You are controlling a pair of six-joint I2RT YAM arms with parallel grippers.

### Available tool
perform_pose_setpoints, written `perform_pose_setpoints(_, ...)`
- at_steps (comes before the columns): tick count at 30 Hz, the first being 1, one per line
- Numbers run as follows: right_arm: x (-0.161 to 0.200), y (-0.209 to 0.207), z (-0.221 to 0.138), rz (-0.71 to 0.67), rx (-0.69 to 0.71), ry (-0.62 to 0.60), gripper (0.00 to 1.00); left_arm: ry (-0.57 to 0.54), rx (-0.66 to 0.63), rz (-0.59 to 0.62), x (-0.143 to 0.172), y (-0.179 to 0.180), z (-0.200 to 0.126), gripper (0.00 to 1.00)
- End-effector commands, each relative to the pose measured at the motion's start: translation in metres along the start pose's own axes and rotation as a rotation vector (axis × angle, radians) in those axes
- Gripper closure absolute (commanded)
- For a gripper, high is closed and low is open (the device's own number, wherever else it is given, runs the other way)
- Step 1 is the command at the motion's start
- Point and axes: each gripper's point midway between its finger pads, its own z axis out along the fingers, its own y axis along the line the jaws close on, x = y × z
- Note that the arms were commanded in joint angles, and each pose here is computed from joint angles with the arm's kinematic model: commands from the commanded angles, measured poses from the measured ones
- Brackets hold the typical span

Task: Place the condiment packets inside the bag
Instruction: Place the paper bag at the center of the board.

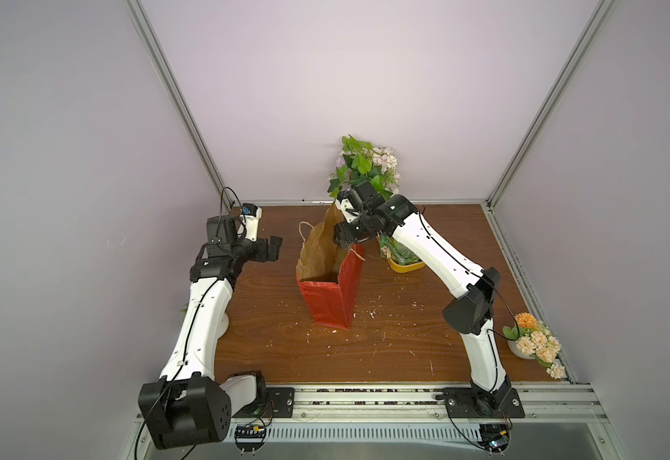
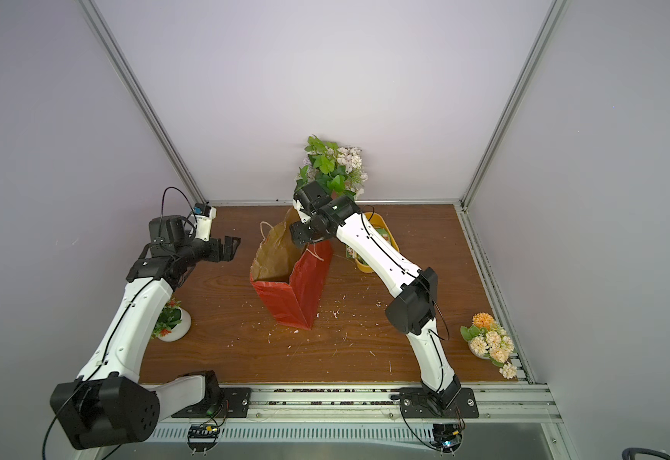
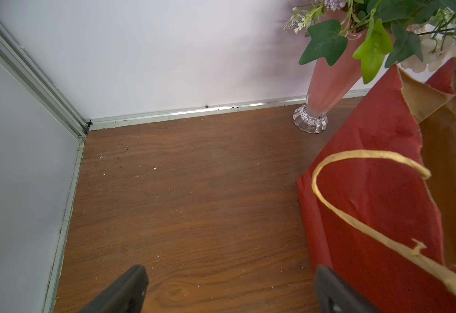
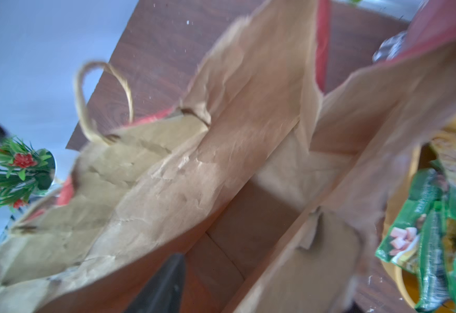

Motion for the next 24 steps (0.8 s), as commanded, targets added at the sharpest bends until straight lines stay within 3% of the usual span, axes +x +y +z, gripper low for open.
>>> perform_pose_setpoints(1, -0.033, 0.003, -0.052, -0.003, 0.027, -0.149, 0.22, -0.084, -0.018, -0.001, -0.01, 0.008, 0.005, 0.01)
perform_pose_setpoints(8, -0.059, -0.005, -0.131, 0.008, 0.077, -0.343, 0.01, -0.071, -0.057, -0.028, 0.025, 0.023, 0.037, 0.01)
perform_pose_setpoints(15, -0.034, -0.036, -0.19, 0.039, 0.163, -0.541, 0.01, -0.033, -0.037, -0.056, 0.066, 0.024, 0.068, 0.01)
perform_pose_setpoints(18, -0.008, -0.058, -0.199, 0.04, 0.197, -0.615, 0.01, -0.01, 0.035, -0.063, 0.085, 0.011, 0.074, 0.01)
perform_pose_setpoints(24, 0.048, -0.121, -0.16, 0.053, 0.262, -0.62, 0.01, 0.008, 0.26, -0.057, 0.112, -0.034, 0.068, 0.01)
